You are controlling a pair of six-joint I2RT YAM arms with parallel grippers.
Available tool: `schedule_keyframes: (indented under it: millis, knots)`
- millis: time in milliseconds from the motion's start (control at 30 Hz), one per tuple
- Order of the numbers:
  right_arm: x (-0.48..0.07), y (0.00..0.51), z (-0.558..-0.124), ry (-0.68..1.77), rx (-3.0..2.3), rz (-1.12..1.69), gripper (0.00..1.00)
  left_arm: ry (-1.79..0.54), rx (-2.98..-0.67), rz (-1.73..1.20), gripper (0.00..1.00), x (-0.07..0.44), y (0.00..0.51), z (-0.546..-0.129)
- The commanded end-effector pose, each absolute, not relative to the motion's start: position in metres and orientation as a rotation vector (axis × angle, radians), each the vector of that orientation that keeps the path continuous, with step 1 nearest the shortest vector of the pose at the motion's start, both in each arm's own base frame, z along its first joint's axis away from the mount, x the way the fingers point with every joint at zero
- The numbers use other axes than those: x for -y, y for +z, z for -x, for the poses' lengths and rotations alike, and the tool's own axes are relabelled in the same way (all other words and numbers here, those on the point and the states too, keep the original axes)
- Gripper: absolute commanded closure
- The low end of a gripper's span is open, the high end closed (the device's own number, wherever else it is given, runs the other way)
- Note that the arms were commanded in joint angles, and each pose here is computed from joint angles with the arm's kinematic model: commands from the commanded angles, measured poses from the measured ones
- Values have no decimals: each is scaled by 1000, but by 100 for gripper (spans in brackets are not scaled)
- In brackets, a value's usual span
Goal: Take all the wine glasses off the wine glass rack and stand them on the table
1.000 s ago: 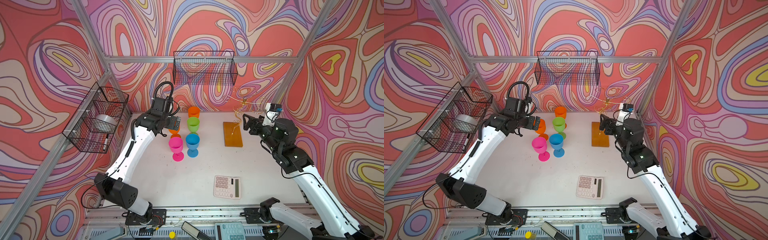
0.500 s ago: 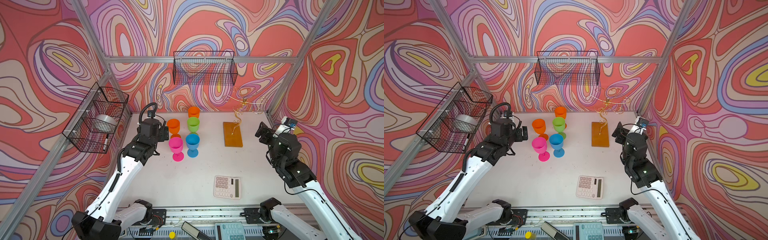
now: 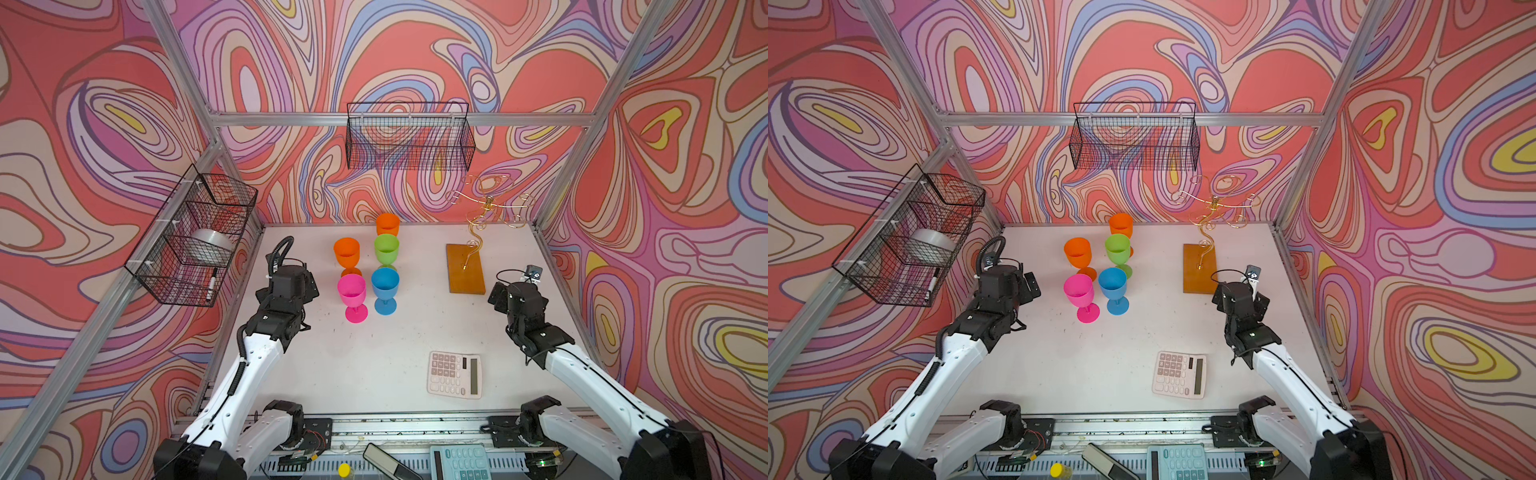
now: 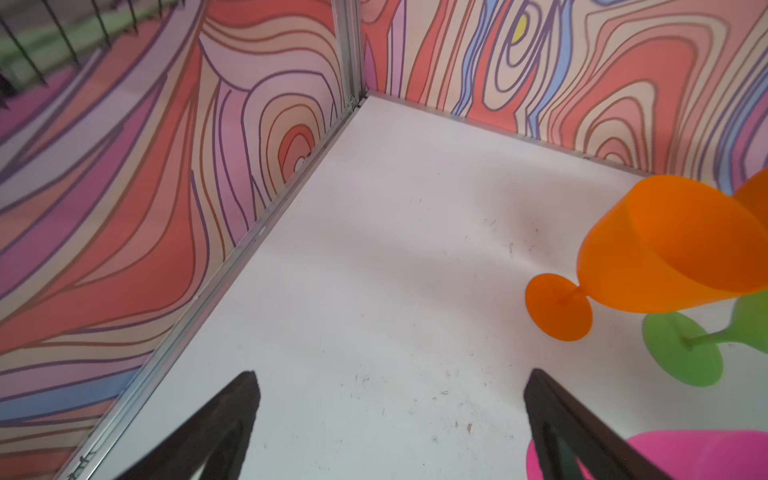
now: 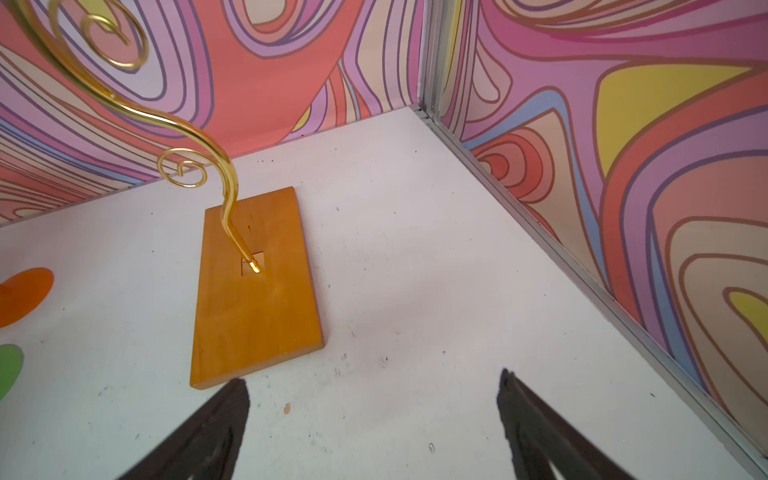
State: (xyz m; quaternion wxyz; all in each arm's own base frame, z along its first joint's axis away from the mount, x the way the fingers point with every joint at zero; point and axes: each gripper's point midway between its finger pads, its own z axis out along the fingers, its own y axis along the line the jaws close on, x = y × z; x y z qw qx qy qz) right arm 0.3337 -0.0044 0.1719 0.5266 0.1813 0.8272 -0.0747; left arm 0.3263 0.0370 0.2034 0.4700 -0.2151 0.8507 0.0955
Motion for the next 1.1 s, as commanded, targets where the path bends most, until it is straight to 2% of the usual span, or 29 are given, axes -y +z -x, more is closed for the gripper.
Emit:
schedule_keyframes:
  millis: [0,367,700,900,1067]
  knots:
    - [3,182,-358,-144,-1884,-434,2,138,-2086,604,0,-43,190,-339]
    - [40,123,-390,-267,-1959,-457,2,142,-2129,642,0,-74,153,-351]
    - [39,106,-406,-293,-1923,-381,2,242,-2134,709,0,-92,118,-364]
    - [38,112,-418,-300,-1867,-332,3,305,-2049,629,0,-99,109,-368]
    - [45,99,-425,-261,-1880,-342,3,198,-1984,503,0,-82,107,-386]
